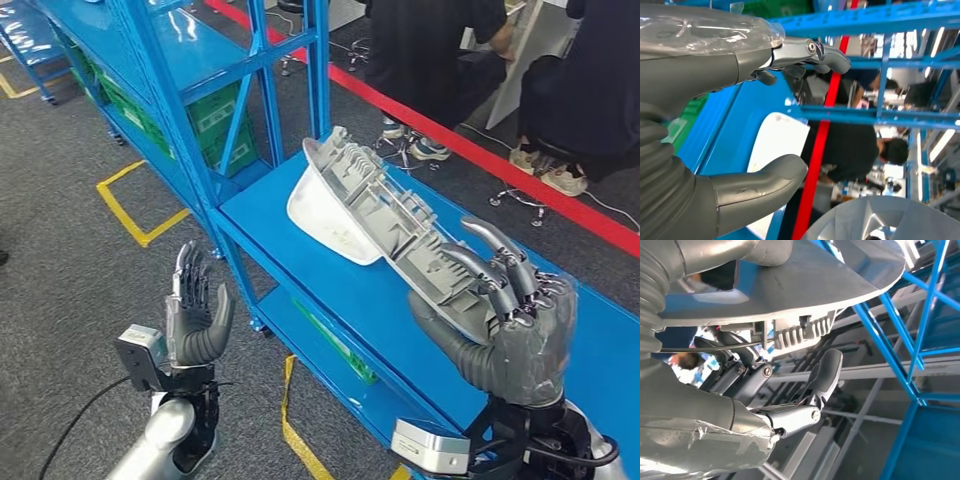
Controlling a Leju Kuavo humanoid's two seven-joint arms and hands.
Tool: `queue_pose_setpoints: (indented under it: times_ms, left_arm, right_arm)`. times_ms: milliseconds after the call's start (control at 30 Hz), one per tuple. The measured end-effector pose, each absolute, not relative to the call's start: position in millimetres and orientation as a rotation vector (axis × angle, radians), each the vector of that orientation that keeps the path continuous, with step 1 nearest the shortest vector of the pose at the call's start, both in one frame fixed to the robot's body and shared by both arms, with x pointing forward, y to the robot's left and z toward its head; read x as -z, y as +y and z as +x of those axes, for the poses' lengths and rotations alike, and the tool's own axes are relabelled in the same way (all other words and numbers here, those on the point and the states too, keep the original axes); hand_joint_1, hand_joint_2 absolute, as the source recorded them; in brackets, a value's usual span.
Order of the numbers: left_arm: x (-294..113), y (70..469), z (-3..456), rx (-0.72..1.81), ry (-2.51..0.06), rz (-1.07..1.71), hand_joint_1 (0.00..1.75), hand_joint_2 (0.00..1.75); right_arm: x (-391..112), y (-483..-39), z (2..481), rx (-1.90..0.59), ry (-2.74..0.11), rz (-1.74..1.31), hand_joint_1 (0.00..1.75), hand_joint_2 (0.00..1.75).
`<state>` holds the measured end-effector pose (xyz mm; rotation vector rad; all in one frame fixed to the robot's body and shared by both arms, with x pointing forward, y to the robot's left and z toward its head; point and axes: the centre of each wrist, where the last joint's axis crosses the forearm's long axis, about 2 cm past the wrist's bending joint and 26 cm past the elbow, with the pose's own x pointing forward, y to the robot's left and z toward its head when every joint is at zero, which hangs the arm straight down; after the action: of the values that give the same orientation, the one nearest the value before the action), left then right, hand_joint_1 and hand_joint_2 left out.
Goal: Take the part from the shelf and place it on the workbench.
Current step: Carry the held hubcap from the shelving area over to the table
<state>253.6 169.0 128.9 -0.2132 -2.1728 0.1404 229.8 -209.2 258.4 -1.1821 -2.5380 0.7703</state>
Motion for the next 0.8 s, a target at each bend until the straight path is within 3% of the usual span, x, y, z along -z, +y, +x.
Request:
queue_pose_setpoints:
  times_ms: [800]
  left_arm:
    - [-127.9, 169.6, 251.9, -0.149, -2.176, -0.178, 0.00, 1.75]
  right_arm:
    - [-264.1, -203.8, 230.5, -0.760, -2.595, -1.133, 1.75, 1.75]
